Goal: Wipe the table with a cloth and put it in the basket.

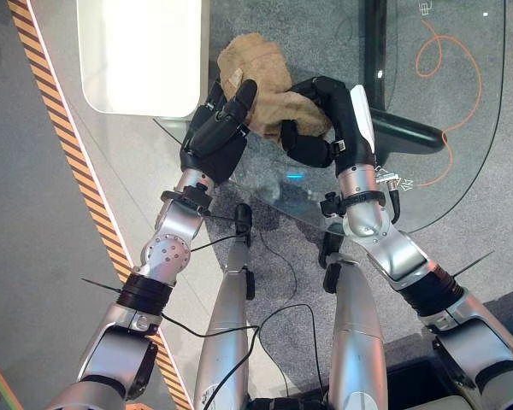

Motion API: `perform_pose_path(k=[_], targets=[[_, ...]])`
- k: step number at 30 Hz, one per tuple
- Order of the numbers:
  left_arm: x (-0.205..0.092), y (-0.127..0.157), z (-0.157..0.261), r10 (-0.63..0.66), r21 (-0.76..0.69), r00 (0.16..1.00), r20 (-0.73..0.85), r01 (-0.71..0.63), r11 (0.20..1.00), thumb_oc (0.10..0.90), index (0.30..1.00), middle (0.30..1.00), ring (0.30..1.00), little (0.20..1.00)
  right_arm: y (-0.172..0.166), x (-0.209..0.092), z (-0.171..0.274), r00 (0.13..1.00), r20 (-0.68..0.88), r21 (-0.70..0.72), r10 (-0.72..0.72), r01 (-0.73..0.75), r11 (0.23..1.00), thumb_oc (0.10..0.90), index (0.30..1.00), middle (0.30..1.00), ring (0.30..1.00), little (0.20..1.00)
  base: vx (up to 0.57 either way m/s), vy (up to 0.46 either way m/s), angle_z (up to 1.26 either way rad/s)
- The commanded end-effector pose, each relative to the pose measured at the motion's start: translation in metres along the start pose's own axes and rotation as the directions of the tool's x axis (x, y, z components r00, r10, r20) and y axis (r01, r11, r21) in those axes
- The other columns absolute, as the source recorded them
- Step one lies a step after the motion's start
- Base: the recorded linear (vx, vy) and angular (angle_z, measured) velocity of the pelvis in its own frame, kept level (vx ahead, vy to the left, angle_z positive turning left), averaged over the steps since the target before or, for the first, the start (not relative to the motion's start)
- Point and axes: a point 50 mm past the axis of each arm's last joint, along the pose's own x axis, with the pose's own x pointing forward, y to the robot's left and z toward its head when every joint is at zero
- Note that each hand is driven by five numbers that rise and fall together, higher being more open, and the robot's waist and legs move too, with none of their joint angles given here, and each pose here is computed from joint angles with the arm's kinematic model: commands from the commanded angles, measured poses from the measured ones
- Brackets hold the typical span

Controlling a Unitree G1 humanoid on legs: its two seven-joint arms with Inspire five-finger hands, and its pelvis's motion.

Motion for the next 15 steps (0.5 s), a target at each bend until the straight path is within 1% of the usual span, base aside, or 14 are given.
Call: perform_pose_path(k=[1,4,5,6,15], targets=[[0.024,-0.079,0.02,-0.444,0.061,0.892,0.077,0.441,0.896,0.8,0.9,0.9,0.9,0.9,0.008,0.02,0.068,0.949,0.305,0.005,0.085,-0.091,0.996,0.1,0.3,0.3,0.3,0.2,0.0,0.0,0.0],[0.024,-0.08,0.022,-0.446,0.082,0.891,0.088,0.439,0.895,0.8,0.9,0.9,0.9,0.9,0.01,0.019,0.072,0.941,0.321,0.001,0.109,-0.116,0.993,0.1,0.3,0.3,0.3,0.2,0.0,0.0,0.0],[0.025,-0.08,0.023,-0.442,0.089,0.892,0.098,0.435,0.896,0.347,0.512,0.512,0.512,0.447,0.01,0.019,0.075,0.937,0.33,0.004,0.117,-0.126,0.992,0.1,0.3,0.3,0.3,0.2,0.0,0.0,0.0],[0.024,-0.08,0.023,-0.443,0.09,0.891,0.103,0.435,0.896,0.1,0.3,0.3,0.3,0.2,0.01,0.019,0.075,0.935,0.333,0.004,0.12,-0.128,0.992,0.1,0.3,0.3,0.3,0.2,0.0,0.0,0.0],[0.025,-0.081,0.026,-0.436,0.099,0.892,0.118,0.426,0.899,0.1,0.3,0.3,0.3,0.2,0.011,0.019,0.083,0.917,0.372,0.006,0.145,-0.159,0.987,0.1,0.3,0.3,0.3,0.2,0.0,0.0,0.0]])
